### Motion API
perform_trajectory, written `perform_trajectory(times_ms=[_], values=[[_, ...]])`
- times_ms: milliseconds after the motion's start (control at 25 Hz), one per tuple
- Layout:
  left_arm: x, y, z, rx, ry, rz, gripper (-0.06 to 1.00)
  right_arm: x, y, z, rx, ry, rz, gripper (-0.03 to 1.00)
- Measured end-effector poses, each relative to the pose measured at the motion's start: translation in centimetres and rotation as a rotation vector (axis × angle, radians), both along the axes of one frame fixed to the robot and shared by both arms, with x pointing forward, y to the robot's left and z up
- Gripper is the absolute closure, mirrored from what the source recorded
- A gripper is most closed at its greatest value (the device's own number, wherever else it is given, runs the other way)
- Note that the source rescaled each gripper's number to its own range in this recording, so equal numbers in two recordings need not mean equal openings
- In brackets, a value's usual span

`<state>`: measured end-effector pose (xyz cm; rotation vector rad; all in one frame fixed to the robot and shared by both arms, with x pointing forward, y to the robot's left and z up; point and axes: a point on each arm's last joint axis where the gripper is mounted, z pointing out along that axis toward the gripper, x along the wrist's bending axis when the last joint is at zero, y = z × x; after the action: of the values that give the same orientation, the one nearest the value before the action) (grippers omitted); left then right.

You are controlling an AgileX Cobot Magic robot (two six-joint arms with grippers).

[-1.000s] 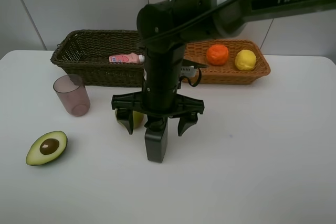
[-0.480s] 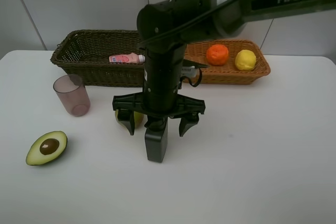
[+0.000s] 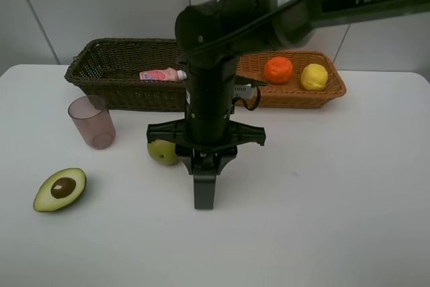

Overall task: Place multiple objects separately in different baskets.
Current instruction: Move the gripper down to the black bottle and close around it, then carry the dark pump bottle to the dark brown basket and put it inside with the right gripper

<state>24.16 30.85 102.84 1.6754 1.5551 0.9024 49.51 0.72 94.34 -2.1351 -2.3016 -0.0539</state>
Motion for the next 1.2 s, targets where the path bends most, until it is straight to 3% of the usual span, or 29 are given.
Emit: perform_trajectory(times_ms=[680,840,1200], values=[[0.0,0.0,0.0,0.0,0.0,0.0,-0.06,0.0,-0.2,0.3,-0.009,-0.01,0.008,0.68],[0.0,0.0,0.0,0.0,0.0,0.0,-0.06,0.1,-0.1,1.6,0.015,-0.039,0.028,0.68],[0.0,0.0,0.0,0.0,0.0,0.0,-0.06,1.7,1.6,6.4,0.12,-0.184,0.213,0.68]])
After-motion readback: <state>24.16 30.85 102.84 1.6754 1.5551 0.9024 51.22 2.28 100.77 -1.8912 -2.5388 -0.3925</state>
